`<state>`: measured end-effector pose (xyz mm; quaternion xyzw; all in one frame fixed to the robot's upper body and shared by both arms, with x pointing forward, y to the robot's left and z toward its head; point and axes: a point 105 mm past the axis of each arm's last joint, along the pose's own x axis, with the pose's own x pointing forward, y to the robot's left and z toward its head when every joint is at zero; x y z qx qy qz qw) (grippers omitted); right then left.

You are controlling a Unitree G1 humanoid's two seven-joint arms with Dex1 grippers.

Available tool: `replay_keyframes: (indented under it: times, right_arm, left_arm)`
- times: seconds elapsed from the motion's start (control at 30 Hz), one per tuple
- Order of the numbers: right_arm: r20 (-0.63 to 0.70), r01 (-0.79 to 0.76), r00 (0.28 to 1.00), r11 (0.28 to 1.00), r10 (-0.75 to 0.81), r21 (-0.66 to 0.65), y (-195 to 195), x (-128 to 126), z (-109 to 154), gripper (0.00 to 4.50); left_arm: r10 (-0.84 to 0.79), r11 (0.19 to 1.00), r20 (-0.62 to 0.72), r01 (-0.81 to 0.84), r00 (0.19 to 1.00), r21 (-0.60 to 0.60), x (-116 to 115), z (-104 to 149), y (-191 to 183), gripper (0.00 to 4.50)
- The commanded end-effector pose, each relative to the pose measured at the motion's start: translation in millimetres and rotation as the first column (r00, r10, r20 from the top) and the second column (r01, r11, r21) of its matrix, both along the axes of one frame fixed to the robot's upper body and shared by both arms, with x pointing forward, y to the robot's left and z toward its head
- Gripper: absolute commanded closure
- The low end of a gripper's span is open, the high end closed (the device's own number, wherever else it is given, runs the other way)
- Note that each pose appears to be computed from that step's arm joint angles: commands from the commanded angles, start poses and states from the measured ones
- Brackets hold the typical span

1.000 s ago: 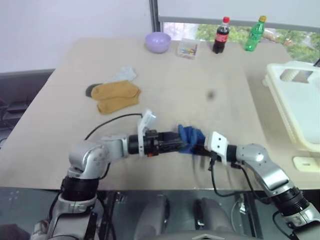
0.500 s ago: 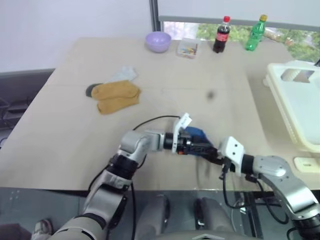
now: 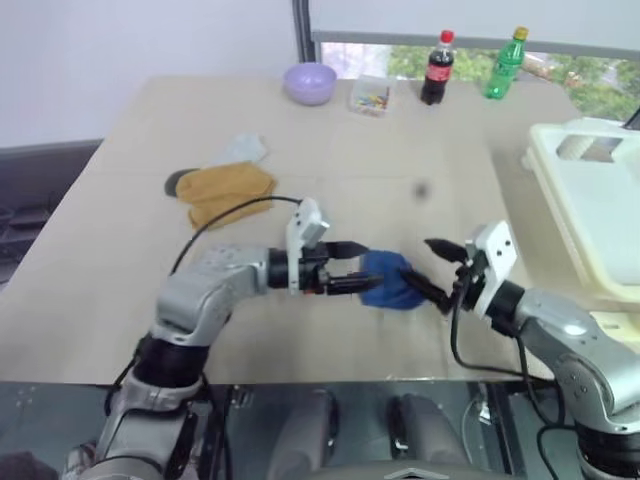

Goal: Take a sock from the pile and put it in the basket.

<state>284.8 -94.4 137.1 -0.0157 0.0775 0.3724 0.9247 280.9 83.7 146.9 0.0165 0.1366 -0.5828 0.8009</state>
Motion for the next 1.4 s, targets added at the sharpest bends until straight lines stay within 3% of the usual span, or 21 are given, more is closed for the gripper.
replay_keyframes:
  times: [0.03, 0.2, 0.33, 0.6, 0.63, 0.67, 0.77, 0.83, 0.93, 1.07, 1.17, 1.27, 1.4]
  right_arm:
    - [-0.086, -0.007, 0.996, 0.996, -0.001, -0.091, 7.2, 3.7, -29.2, 0.38]
    - [-0.22, -0.104, 0.975, 0.946, 0.036, -0.307, -5.5, -12.6, -74.4, 0.38]
    - [-0.267, -0.18, 0.96, 0.924, 0.089, -0.338, -6.8, -20.1, -81.4, 0.38]
    - [-0.243, -0.169, 0.966, 0.929, 0.09, -0.329, -4.6, -4.4, -78.5, 4.24]
    - [-0.237, -0.159, 0.968, 0.935, 0.084, -0.318, -4.4, -2.3, -76.7, 4.48]
    - [-0.219, -0.145, 0.972, 0.943, 0.08, -0.299, -3.9, 0.6, -72.2, 4.48]
    - [-0.024, -0.005, 1.0, 0.999, 0.004, -0.044, -10.4, 26.7, -9.0, 4.48]
    - [0.058, 0.147, 0.986, 0.985, -0.153, 0.091, -35.9, 49.1, 30.6, 4.48]
    - [0.145, 0.393, 0.891, 0.891, -0.429, 0.226, -94.1, 82.5, 89.5, 4.48]
    - [0.195, 0.654, 0.682, 0.707, -0.705, 0.269, -167.6, 110.7, 145.2, 4.48]
    - [0.131, 0.762, 0.583, 0.595, -0.802, 0.255, -205.3, 126.3, 152.5, 4.48]
    - [0.056, 0.836, 0.511, 0.511, -0.858, 0.2, -230.0, 140.1, 134.6, 4.48]
    - [-0.088, 0.882, 0.452, 0.431, -0.887, 0.19, -242.9, 148.8, 103.8, 4.48]
  left_arm:
    - [0.052, 0.998, 0.135, -0.057, 0.989, 0.038, -2.9, 13.9, 9.4, 0.64]
    - [0.124, 0.976, 0.31, -0.172, 0.943, 0.131, -1.1, 12.9, 25.8, 0.64]
    - [0.183, 0.975, 0.408, -0.218, 0.895, 0.042, -0.2, 24.4, 35.3, 0.64]
    - [0.059, 0.998, 0.312, -0.068, 0.948, 0.019, -17.1, 21.3, 36.8, 0.64]
    - [0.049, 0.998, 0.307, -0.056, 0.95, 0.012, -18.5, 21.5, 35.9, 0.64]
    - [0.044, 0.999, 0.303, -0.046, 0.952, 0.002, -19.5, 22.1, 34.8, 0.64]
    - [0.043, 0.998, 0.324, -0.025, 0.945, -0.06, -16.3, 31.9, 24.2, 0.64]
    - [0.052, 0.993, 0.338, -0.015, 0.94, -0.113, -10.6, 42.8, 14.8, 0.64]
    - [0.066, 0.982, 0.362, 0.005, 0.93, -0.19, 0.5, 61.5, -2.8, 0.64]
    - [0.103, 0.96, 0.37, 0.005, 0.923, -0.28, 14.1, 86.0, -15.1, 0.64]
    - [0.118, 0.948, 0.386, 0.012, 0.915, -0.317, 21.8, 101.5, -18.7, 0.64]
    - [0.112, 0.941, 0.391, 0.029, 0.914, -0.336, 28.3, 112.3, -24.9, 0.64]
    - [0.037, 0.954, 0.412, 0.091, 0.91, -0.285, 25.4, 108.7, -34.8, 0.64]
